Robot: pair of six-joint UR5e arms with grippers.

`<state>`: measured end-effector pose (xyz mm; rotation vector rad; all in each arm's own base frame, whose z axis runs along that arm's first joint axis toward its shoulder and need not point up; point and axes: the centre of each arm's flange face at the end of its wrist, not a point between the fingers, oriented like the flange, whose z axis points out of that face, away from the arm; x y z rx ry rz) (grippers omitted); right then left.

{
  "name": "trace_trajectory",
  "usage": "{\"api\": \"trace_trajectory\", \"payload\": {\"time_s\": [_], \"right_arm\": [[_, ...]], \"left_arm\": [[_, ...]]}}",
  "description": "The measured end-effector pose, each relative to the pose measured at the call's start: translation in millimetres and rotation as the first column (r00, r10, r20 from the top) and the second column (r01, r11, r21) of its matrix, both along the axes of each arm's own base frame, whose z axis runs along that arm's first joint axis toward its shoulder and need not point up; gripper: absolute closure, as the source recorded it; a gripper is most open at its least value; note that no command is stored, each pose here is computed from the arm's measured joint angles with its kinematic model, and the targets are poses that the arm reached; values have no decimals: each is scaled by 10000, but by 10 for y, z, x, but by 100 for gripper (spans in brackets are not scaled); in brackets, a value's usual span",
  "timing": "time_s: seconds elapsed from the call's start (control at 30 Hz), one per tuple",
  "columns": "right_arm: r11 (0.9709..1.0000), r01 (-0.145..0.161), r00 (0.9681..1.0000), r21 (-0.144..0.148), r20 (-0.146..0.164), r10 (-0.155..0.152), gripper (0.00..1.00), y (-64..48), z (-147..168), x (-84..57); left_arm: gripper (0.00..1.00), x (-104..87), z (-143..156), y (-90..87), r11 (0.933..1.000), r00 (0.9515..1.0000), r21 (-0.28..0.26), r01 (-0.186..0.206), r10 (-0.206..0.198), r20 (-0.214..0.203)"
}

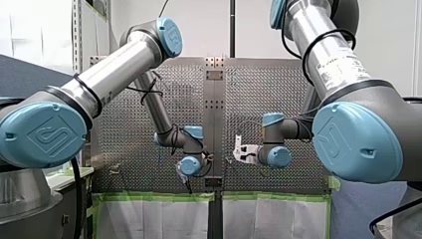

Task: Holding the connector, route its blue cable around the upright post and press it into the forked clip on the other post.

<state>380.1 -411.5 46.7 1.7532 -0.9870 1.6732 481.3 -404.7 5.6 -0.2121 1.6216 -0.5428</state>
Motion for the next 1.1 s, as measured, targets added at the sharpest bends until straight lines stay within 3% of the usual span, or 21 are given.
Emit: {"api": "trace_trajectory", "payload": {"time_s": [0.3, 0.8, 1.1], "right_arm": [[10000, 2, 10000, 12, -77, -2, 100, 43, -14, 14], [9995, 330, 9994, 34, 93, -330, 100, 97, -104, -103], [9990, 421, 9991, 164, -10, -421, 100, 112, -366, -139]], "left_arm": [[98, -145, -4, -108, 9975, 9995, 635, -308, 300, 123], [98, -390, -15, -241, 9925, 9946, 686, -1014, 996, 284], [98, -475, -6, -329, 9904, 9935, 892, -1059, 1017, 509]]}}
